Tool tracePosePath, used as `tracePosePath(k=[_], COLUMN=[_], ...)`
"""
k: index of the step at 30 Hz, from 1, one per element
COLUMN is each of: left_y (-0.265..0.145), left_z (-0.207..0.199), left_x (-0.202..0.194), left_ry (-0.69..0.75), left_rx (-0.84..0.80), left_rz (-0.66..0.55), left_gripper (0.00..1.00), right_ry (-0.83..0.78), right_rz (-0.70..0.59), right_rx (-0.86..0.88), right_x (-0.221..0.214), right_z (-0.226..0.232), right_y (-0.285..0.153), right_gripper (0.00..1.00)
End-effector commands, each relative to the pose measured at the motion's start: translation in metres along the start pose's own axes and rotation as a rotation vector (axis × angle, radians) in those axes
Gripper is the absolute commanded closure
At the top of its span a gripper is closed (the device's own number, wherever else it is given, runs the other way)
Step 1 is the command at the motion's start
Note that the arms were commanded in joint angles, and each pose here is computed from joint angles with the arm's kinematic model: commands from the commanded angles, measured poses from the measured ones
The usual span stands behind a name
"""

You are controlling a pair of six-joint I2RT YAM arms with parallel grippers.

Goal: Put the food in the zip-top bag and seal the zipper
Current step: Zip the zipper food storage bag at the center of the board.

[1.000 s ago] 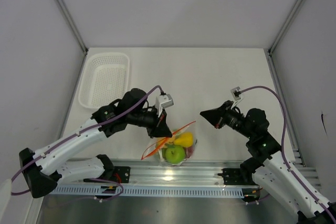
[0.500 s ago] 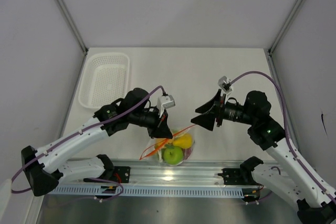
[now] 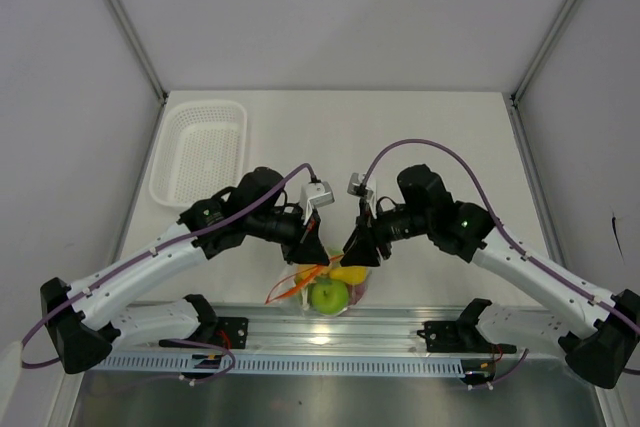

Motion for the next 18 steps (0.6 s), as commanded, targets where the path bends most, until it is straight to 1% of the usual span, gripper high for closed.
tracePosePath(k=[1, 3, 9, 14, 17, 18], left_y=[-0.006, -0.006, -0.004, -0.003, -0.003, -0.003], left_z=[-0.013, -0.013, -0.013, -0.013, -0.012, -0.013], left_x=[0.017, 0.017, 0.016, 0.016, 0.016, 0.016], left_ry=[0.062, 0.064, 0.058, 0.057, 0.055, 0.056], left_rx=[-0.051, -0.051, -0.060, -0.064, -0.065, -0.066], left_rz=[-0.049, -0.052, -0.047, -0.045, -0.045, -0.047], left_gripper=[0.99, 0.99, 1.00, 0.99, 0.99, 0.99], right_ry=[-0.059, -0.061, -0.082, -0.106, -0.124, -0.127], right_rz=[0.009, 0.018, 0.019, 0.022, 0.037, 0.040], right_rx=[0.016, 0.017, -0.118, -0.170, -0.204, -0.214], right_x=[0.003, 0.000, -0.002, -0.001, -0.004, -0.005], right_z=[0.005, 0.006, -0.008, -0.010, -0.016, -0.018], right_y=[0.001, 0.004, 0.004, 0.005, 0.007, 0.007], right_gripper=[0.56, 0.59, 0.57, 0.58, 0.61, 0.64])
Point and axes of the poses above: each gripper's point midway between its finger pads, its own y axis out along the fingers, its own z axis along the line the jaws close on, x = y × z, the point moved 4 cm from there along -y, back along the fingers
